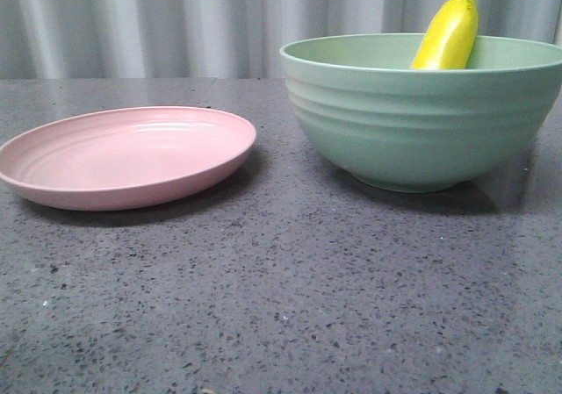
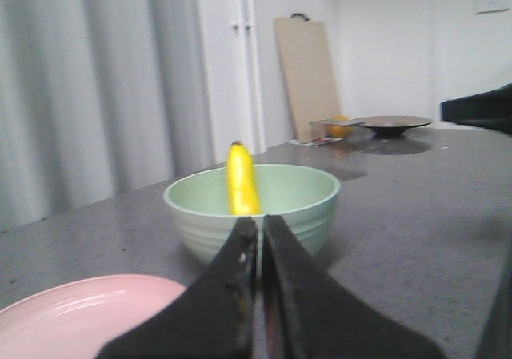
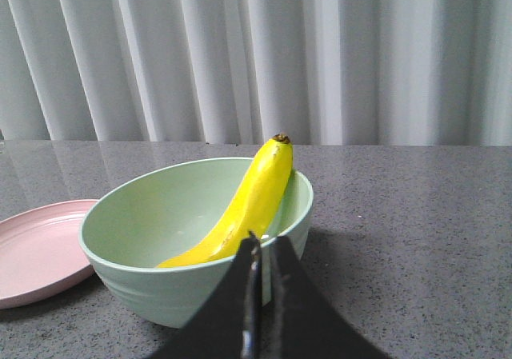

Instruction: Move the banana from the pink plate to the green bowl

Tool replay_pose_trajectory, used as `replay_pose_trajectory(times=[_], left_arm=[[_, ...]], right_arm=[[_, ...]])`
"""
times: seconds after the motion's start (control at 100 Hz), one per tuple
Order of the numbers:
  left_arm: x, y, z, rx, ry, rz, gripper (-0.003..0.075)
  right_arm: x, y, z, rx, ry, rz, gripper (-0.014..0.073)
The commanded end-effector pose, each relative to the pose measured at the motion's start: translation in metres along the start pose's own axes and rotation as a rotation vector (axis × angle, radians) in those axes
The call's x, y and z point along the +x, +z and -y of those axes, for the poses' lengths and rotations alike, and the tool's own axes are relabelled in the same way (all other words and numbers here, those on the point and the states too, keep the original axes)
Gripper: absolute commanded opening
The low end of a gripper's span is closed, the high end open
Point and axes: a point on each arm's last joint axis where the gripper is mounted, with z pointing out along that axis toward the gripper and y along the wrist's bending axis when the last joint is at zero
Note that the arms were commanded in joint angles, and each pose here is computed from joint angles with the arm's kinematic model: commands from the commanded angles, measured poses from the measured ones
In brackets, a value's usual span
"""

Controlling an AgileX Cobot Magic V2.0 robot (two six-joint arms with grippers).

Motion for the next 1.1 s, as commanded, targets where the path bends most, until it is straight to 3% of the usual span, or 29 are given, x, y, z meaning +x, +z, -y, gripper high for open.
replay_pose_trajectory(times=[0.0,0.39,0.53,0.71,0.93,1.09], left_arm=[[-0.008,0.001,-0.007,-0.103,0.027,0.082,-0.002],[0.034,-0.024,-0.044,-0.707,0.19,0.032,-0.002],[0.035,-0.036,-0.049,-0.876,0.214,0.003,-0.002],[0.039,-0.046,-0.042,-0.946,0.222,-0.021,-0.002],[0.07,-0.049,-0.041,-0.932,0.057,-0.34,-0.002],[0.068,-0.049,-0.042,-0.934,0.071,-0.318,-0.002]], right_arm=[[-0.015,-0.005,0.0,0.005,-0.015,0.107,-0.0067],[-0.015,-0.005,0.0,0.005,-0.015,0.107,-0.0067],[-0.015,-0.005,0.0,0.005,-0.015,0.107,-0.0067],[-0.015,-0.005,0.0,0.005,-0.015,0.107,-0.0067],[-0.015,-0.005,0.0,0.005,-0.015,0.106,-0.0067],[-0.015,-0.005,0.0,0.005,-0.015,0.106,-0.0067]])
